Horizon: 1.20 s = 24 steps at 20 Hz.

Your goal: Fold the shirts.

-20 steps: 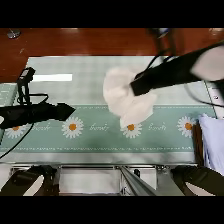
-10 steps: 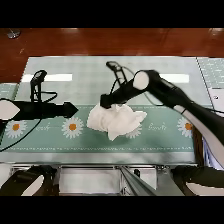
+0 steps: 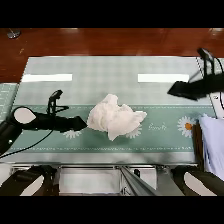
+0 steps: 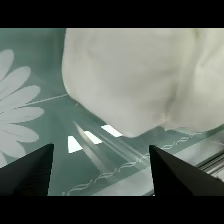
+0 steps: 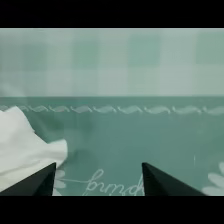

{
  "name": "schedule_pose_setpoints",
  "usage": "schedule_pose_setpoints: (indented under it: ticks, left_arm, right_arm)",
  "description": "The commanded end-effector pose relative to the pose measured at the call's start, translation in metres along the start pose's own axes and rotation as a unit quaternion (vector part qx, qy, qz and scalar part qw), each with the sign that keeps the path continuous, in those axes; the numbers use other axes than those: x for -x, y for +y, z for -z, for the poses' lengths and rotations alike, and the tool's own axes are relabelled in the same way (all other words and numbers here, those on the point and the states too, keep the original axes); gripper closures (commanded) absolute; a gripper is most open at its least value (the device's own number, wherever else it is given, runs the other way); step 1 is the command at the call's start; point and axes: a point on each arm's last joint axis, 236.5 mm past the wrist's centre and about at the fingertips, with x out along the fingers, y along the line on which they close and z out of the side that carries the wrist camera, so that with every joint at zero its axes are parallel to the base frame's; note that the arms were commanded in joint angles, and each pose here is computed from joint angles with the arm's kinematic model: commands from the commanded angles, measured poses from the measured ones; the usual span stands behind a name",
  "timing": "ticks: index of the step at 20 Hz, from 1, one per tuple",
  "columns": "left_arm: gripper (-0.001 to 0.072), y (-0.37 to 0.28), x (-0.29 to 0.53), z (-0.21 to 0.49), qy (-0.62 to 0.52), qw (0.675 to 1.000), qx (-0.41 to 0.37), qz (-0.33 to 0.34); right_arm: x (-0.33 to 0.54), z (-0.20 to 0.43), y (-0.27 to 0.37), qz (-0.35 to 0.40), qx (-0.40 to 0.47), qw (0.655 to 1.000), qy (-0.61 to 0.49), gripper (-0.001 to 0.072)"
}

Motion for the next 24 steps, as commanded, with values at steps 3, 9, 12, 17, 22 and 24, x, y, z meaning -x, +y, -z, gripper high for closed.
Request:
schedule_pose_setpoints:
  ticks: [3,9,12,17,22,24]
  left_arm:
    - [0.001,-0.018,-0.036,-0.016,-0.045,0.995,0.041,0.075]
    - [0.069,-0.031,-0.023,-0.038,-0.046,0.995,-0.01,0.092]
    - [0.069,-0.035,-0.015,-0.047,-0.052,0.994,-0.013,0.097]
    - [0.0689,-0.035,-0.014,-0.048,-0.054,0.994,-0.013,0.098]
    - [0.0689,-0.06,0.035,-0.098,-0.102,0.986,-0.044,0.125]
    - [0.069,-0.087,0.087,-0.139,-0.159,0.974,-0.086,0.137]
  right_arm:
    - [-0.06,0.083,-0.007,-0.058,-0.1,0.992,0.04,0.0096]
    - [-0.109,0.088,0.043,-0.102,-0.094,0.988,0.063,0.0096]
    - [-0.13,0.085,0.06,-0.13,-0.106,0.983,0.079,0.0096]
    - [-0.151,0.095,0.111,-0.174,-0.07,0.971,0.148,0.02]
    - [-0.11,0.045,0.149,-0.196,0.05,0.972,0.12,0.0689]
    - [-0.064,-0.013,0.165,-0.179,0.101,0.977,0.051,0.0689]
